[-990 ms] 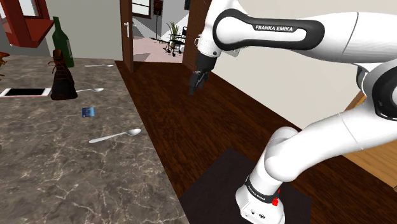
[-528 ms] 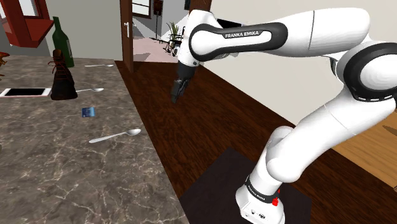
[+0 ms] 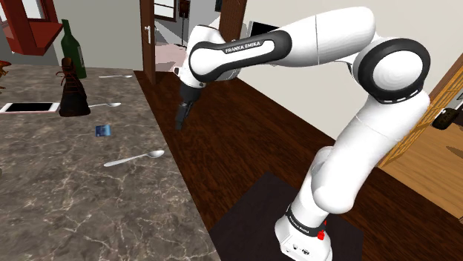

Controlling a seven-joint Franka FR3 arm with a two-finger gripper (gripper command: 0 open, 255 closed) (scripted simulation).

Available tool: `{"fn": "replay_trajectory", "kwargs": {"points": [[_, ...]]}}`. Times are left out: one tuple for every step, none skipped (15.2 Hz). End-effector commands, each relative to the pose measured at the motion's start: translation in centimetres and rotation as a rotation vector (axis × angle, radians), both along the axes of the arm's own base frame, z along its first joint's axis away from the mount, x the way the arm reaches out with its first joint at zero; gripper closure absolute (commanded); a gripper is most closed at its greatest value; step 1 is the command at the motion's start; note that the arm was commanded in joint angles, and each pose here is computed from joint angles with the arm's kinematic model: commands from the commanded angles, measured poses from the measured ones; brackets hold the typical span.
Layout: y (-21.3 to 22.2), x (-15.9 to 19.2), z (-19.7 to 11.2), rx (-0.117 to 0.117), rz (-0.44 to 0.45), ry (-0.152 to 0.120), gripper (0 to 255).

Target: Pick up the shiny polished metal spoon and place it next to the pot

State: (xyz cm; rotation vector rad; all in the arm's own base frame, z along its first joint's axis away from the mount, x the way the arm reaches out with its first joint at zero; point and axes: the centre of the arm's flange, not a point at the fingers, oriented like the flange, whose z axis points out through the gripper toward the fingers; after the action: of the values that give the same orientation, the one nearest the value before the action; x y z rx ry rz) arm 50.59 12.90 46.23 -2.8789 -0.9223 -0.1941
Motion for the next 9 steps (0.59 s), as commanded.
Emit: {"fn": "replay_trajectory", "kwargs": {"points": [[1.8, 1.6, -1.5, 0.013, 0.054, -0.002, 0], [2.6, 2.3, -2.1, 0.019, 0.08, -0.002, 0], [3.5, 2.9, -2.8, 0.025, 0.107, -0.003, 0], [4.4, 3.5, -3.4, 0.031, 0.133, -0.003, 0], [5.3, 4.2, -4.1, 0.037, 0.159, -0.004, 0], [6.2, 4.7, -4.7, 0.043, 0.185, -0.005, 0], [7.2, 5.3, -5.3, 0.049, 0.211, -0.005, 0], [8.2, 5.8, -6.0, 0.056, 0.237, -0.006, 0], [9.1, 6.3, -6.6, 0.062, 0.264, -0.006, 0]]}}
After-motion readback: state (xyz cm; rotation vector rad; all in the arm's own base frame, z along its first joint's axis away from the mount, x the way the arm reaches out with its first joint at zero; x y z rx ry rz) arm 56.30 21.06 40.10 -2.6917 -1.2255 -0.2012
